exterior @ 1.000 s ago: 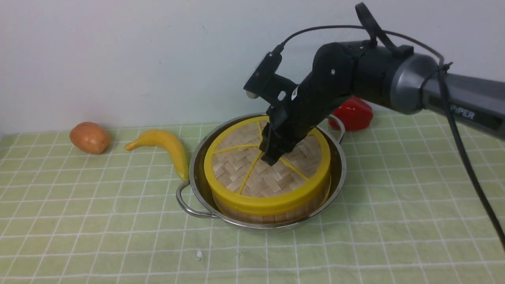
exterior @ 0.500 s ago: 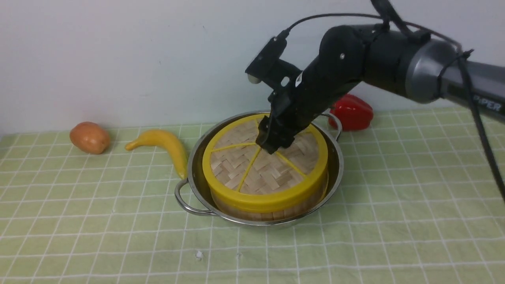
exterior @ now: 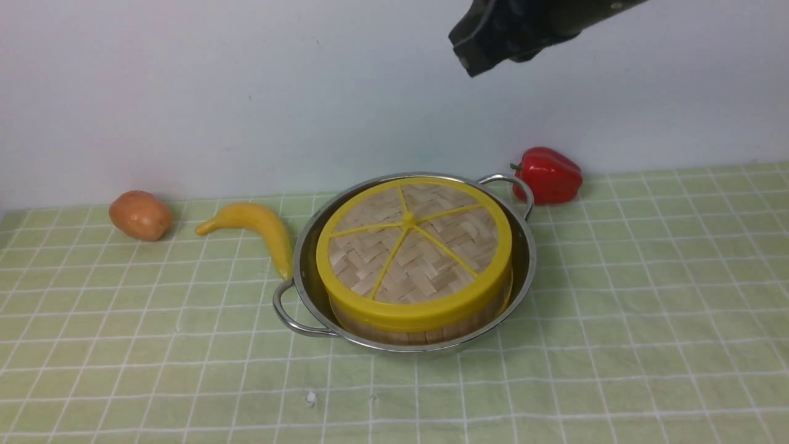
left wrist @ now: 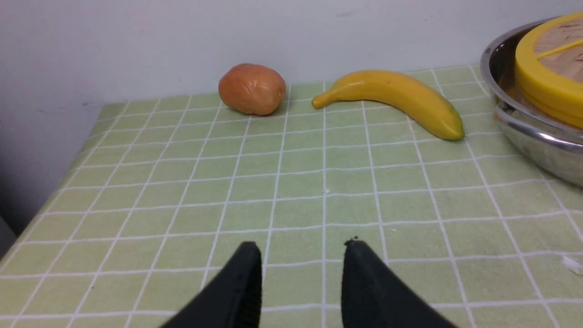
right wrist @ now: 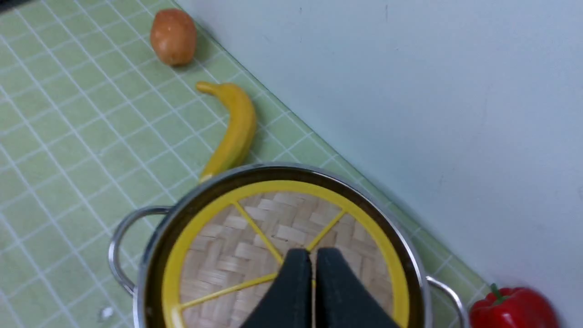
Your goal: Place the steamer in the pot on the green tablecloth, and put the lid on the steamer.
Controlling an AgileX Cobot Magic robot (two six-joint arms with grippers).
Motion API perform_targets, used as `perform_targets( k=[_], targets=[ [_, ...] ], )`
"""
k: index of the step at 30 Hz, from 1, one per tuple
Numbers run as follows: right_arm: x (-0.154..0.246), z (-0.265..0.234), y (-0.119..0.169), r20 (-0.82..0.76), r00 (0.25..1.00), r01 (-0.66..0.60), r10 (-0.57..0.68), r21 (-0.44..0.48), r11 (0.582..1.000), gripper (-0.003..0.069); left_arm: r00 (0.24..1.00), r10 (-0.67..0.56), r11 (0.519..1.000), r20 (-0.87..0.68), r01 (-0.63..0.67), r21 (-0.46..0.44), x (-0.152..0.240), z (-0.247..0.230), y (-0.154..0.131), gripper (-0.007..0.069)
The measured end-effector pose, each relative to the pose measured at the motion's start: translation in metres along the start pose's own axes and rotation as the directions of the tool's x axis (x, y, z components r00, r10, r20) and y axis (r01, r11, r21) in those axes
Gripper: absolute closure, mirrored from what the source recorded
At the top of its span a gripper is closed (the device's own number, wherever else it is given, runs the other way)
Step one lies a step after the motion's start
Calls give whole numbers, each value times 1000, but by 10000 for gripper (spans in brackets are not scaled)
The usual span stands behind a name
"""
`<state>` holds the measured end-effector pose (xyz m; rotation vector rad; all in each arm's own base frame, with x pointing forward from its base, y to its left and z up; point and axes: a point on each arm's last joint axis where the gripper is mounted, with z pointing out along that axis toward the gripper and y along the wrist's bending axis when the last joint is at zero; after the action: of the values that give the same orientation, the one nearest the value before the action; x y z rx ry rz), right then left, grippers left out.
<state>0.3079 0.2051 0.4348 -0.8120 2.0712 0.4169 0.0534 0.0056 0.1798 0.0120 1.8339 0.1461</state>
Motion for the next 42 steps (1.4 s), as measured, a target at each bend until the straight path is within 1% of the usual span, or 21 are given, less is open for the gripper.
perform_targets(
  k=[2,3,5,8,12,15,18,19,20,21,22,25,26,27,28,29,32,33,35,37,42],
  targets=[
    [-1,-5,4,9,997,-80,81,-33,996,673,1000,0,1000,0,0,0,0,0,0,382],
    [-1,-5,4,8,996,-90,91,-40,995,673,1000,0,1000,0,0,0,0,0,0,382],
    [-2,-7,8,8,984,-178,179,-84,980,673,1000,0,1000,0,0,0,0,0,0,382],
    [-3,-7,11,4,975,-222,224,-118,968,671,1000,0,1000,0,0,0,0,0,0,382],
    [3,-6,11,-43,986,-162,158,-102,982,664,1000,0,1000,0,0,0,0,0,0,382],
    [21,-3,9,-141,982,-132,122,-64,989,659,1000,0,1000,0,0,0,0,0,0,382],
    [71,-6,8,-285,952,-115,112,7,993,654,1000,0,1000,0,0,0,0,0,0,382],
    [69,-10,8,-271,956,-111,109,10,994,654,1000,0,1000,0,0,0,0,0,0,382],
    [104,-18,11,-296,946,-124,130,38,992,648,1000,0,1000,0,0,0,0,0,0,382],
    [102,-22,11,-275,953,-121,128,42,992,648,1000,0,1000,0,0,0,0,0,0,382],
    [135,-36,13,-239,959,-140,153,69,988,644,1000,0,1000,0,0,0,0,0,0,382],
    [186,-52,10,-106,976,-174,188,133,976,634,1000,0,1000,0,0,0,0,0,0,382],
    [202,-64,7,-4,981,-193,196,169,967,632,1000,0,1000,0,0,0,0,0,0,382],
    [207,-65,7,-7,980,-196,201,174,965,631,1000,0,1000,0,0,0,0,0,0,382],
    [220,-71,5,67,977,-212,203,202,956,629,1000,0,1000,0,0,0,0,0,0,382],
    [257,-81,2,159,963,-253,216,262,931,625,1000,0,1000,0,0,0,0,0,0,382],
    [305,-101,3,357,916,-318,185,363,876,617,1000,0,1000,0,0,0,0,0,0,382],
    [309,-101,3,358,915,-322,187,367,873,616,1000,0,1000,0,0,0,0,0,0,382],
    [340,-106,8,450,880,-357,153,412,838,608,1000,0,1000,0,0,0,0,0,0,382],
    [360,-104,11,478,866,-376,148,426,823,601,1000,0,1000,0,0,0,0,0,0,382],
    [370,-116,21,573,814,-387,91,418,822,576,1000,0,1000,0,0,0,0,0,0,382]
  ],
)
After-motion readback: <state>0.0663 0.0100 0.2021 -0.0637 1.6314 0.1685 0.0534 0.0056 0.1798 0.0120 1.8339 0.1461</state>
